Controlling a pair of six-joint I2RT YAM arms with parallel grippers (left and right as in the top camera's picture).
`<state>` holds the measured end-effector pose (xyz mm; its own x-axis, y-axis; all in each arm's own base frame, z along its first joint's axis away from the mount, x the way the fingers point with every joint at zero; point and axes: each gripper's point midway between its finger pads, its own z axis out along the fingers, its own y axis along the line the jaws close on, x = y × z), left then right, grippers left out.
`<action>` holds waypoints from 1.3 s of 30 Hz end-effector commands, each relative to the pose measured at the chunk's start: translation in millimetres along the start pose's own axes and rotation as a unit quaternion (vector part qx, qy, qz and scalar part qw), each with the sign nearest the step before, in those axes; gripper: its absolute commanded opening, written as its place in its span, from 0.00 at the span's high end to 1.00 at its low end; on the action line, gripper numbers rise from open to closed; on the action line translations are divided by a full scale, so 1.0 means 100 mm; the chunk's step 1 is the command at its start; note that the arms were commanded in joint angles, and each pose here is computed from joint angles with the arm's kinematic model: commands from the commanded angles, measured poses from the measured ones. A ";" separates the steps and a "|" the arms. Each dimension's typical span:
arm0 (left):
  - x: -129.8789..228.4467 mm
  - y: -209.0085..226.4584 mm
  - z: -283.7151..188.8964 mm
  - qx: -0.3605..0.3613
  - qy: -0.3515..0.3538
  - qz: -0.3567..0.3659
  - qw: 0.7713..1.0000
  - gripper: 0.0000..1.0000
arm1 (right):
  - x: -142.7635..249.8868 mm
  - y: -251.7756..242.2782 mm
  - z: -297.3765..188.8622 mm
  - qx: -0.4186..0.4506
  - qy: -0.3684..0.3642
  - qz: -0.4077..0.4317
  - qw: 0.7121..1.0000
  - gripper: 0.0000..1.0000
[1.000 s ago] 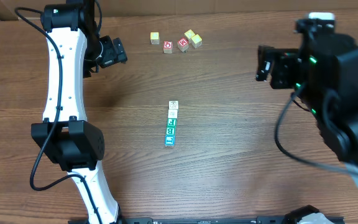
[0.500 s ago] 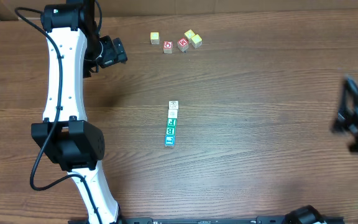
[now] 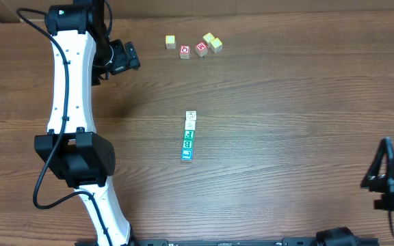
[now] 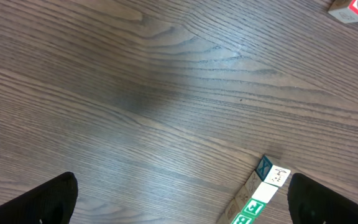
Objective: Flip 5 blocks
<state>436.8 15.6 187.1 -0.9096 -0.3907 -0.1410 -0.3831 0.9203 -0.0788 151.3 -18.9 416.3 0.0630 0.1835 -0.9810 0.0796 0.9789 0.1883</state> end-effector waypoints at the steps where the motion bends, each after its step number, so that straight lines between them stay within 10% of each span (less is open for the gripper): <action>1: 0.01 -0.03 -0.03 0.002 -0.003 0.008 1.000 0.00 | 0.22 0.13 0.02 -0.049 -0.024 0.004 0.999 0.00; 19: 0.01 -0.03 -0.03 0.002 -0.003 0.008 1.000 0.00 | 0.47 0.29 0.15 -0.146 -0.308 0.032 0.939 0.00; 39: 0.01 -0.03 -0.03 0.002 -0.003 0.008 1.000 0.00 | 2.13 0.12 0.77 -0.119 -0.033 -0.005 0.992 0.00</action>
<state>436.9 15.6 187.1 -0.9097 -0.3904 -0.1413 -0.3827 0.9205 -0.0789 238.7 23.8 234.1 0.2025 0.1824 -0.9621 -0.1612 0.9753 0.1510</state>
